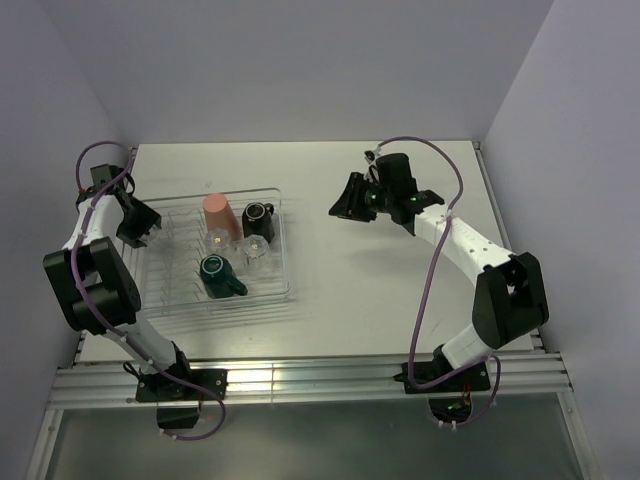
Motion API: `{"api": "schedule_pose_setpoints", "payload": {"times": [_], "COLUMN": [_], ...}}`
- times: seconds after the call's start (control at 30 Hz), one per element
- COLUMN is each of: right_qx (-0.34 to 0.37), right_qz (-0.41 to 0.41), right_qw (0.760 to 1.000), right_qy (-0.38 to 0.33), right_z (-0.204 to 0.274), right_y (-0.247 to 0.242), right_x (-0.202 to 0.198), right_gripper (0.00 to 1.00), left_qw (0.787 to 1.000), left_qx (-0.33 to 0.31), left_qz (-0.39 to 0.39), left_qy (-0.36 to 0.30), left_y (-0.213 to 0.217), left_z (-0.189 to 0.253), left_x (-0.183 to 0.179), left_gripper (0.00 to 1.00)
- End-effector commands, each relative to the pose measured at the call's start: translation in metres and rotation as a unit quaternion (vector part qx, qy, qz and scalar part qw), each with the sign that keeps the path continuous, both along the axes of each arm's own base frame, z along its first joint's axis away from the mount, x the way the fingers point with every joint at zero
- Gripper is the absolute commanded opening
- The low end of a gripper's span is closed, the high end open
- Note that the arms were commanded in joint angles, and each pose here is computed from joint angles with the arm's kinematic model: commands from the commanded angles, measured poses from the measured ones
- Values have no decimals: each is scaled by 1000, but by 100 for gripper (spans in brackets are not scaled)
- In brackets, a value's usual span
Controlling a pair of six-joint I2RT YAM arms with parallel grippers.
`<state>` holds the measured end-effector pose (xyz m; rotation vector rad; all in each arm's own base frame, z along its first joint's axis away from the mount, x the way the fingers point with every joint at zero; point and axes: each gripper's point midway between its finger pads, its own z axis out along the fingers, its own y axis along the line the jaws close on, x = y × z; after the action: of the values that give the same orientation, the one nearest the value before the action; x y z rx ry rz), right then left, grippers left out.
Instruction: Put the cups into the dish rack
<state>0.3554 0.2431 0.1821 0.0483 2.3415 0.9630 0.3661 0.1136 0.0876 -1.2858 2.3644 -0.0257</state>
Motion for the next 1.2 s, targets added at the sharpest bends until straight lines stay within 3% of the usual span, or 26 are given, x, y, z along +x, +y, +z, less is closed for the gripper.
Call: {"api": "schedule_pose_setpoints", "payload": {"times": [0.0,0.13,0.3,0.77,1.17], "right_qx": [1,0,0,-1,-16], "right_qz": [2,2,2,4,-5], "right_qw": [1000,1000,1000,1000,999], "right_qy": [-22,-20,-20,-23,-42], "right_z": [11,10,10,12,21], "right_y": [0,0,1,1,0], "right_x": [9,9,9,8,11], "right_gripper": [41,41,41,40,40], "left_qw": [1000,1000,1000,998,986], "left_qx": [-3,-2,-2,11,33], "left_qz": [-5,-7,-9,-14,-61], "left_qy": [-7,-10,-14,-60,-151], "left_y": [3,2,2,-1,-25], "left_z": [-11,-9,-5,43,112], "left_x": [8,8,9,6,1], "left_gripper": [51,69,79,83,88]}}
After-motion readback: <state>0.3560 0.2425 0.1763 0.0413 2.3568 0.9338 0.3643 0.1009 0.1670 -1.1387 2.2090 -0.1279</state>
